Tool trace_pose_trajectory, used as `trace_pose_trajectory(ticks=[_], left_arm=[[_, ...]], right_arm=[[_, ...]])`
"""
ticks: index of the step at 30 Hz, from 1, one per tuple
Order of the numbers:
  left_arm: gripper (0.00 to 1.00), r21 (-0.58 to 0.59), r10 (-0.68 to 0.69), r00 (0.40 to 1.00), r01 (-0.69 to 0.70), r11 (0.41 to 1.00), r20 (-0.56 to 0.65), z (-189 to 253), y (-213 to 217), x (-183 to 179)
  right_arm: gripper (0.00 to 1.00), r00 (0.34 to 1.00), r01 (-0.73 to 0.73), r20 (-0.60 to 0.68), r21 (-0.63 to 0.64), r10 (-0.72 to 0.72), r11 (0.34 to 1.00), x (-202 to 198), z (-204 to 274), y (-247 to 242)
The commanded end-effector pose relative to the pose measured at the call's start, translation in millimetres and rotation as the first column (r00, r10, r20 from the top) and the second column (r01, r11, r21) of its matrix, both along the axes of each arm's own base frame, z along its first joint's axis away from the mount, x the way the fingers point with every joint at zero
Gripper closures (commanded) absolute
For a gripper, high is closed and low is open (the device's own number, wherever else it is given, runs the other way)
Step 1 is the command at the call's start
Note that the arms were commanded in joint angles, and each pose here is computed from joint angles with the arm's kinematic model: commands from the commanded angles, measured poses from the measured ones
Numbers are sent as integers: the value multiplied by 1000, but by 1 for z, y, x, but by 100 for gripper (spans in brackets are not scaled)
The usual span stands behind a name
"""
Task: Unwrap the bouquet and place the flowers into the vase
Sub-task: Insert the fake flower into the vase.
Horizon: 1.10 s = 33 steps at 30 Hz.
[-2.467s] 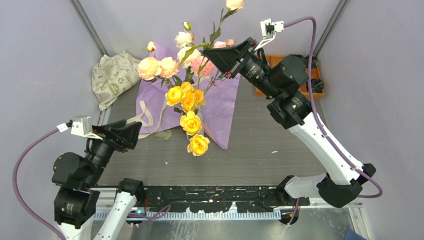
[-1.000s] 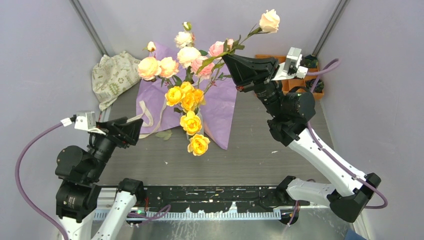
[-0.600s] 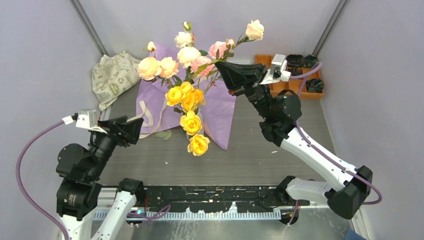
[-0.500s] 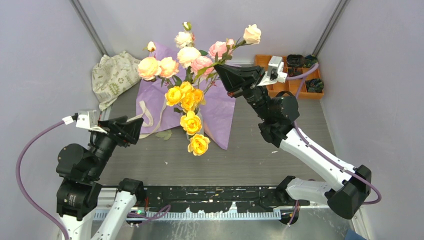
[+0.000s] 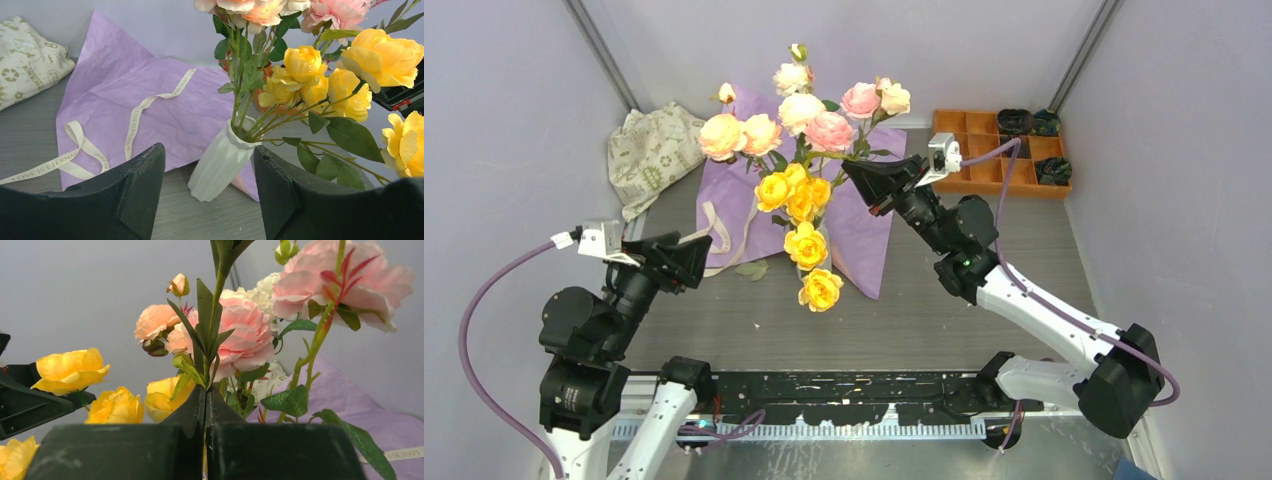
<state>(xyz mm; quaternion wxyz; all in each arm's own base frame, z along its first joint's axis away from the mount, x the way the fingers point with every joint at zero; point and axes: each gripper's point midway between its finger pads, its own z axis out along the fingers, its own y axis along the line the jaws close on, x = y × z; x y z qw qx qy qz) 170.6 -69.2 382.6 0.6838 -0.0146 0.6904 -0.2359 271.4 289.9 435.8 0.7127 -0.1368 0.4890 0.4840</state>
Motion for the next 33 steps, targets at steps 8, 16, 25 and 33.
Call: trace_pose_trajectory(ticks=[8, 16, 25, 33], left_arm=[[34, -2, 1, 997, -1, 1000, 79, 15, 1, -2], [34, -1, -3, 998, 3, 1000, 70, 13, -1, 2], [34, -5, -11, 998, 11, 1000, 66, 13, -2, 2], [34, 2, -9, 997, 9, 1000, 71, 15, -1, 0]], right_arm=[[99, 994, -61, -88, -9, 60, 998, 1, -28, 27], [99, 982, -75, -181, -85, 59, 994, 1, -75, 51], [99, 960, -69, -280, -203, 10, 977, 6, -135, 72], [99, 945, -43, -322, -290, -55, 956, 9, -165, 81]])
